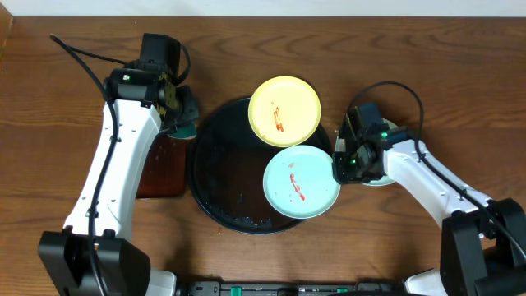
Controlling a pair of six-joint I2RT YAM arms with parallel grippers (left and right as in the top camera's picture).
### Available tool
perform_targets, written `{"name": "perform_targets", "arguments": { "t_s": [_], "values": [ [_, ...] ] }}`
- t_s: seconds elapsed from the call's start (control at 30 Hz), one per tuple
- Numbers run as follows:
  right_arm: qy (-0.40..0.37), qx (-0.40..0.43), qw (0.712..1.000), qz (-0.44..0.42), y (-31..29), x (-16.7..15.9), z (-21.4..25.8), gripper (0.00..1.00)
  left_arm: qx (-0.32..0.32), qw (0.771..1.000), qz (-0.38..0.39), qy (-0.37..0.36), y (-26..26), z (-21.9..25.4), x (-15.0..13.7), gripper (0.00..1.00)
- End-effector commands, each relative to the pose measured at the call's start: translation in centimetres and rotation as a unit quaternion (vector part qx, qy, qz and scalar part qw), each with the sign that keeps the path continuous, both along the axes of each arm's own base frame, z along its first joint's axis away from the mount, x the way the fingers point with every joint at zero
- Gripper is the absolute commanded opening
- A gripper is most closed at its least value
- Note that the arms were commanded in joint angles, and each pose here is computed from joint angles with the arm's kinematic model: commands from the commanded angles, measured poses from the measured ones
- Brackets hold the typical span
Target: Clean dirty plates on tray and stack at the side
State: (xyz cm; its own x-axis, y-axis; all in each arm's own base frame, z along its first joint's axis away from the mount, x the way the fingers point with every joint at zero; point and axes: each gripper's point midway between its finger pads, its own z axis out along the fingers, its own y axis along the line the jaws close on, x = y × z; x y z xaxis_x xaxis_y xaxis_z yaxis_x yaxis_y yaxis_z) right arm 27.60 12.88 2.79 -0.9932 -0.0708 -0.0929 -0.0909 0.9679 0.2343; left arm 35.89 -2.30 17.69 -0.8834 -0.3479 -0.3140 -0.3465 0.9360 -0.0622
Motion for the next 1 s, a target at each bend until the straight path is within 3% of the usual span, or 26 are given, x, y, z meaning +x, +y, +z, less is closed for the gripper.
{"name": "perform_targets", "arguments": {
  "t_s": [0.0, 0.17, 0.57, 0.8, 0.97],
  "values": [
    [0.0, -0.005, 1.0, -0.006, -0.1, -0.4, -0.4, 0.17, 0.003, 1.0, 0.002, 0.005, 0.2, -0.4, 0.0, 0.08],
    [-0.002, -0.004, 1.0, -0.006, -0.1, -0.4, -0.4, 0.01, 0.003, 1.0, 0.002, 0.004, 0.2, -0.4, 0.0, 0.08],
    [-0.001, 0.051, 0.999, 0.019, 4.0, 0.1, 3.3, 0.01, 0.003, 1.0, 0.002, 0.005, 0.2, -0.4, 0.0, 0.08],
    [-0.053, 0.083, 0.995, -0.027, 8.7, 2.2, 4.5, 0.01, 0.003, 1.0, 0.002, 0.004, 0.2, -0.4, 0.0, 0.07],
    [-0.06, 0.071, 0.994, -0.066, 11.3, 2.4, 2.8, 0.01, 0.003, 1.0, 0.002, 0.004, 0.2, -0.4, 0.0, 0.08]
  ]
}}
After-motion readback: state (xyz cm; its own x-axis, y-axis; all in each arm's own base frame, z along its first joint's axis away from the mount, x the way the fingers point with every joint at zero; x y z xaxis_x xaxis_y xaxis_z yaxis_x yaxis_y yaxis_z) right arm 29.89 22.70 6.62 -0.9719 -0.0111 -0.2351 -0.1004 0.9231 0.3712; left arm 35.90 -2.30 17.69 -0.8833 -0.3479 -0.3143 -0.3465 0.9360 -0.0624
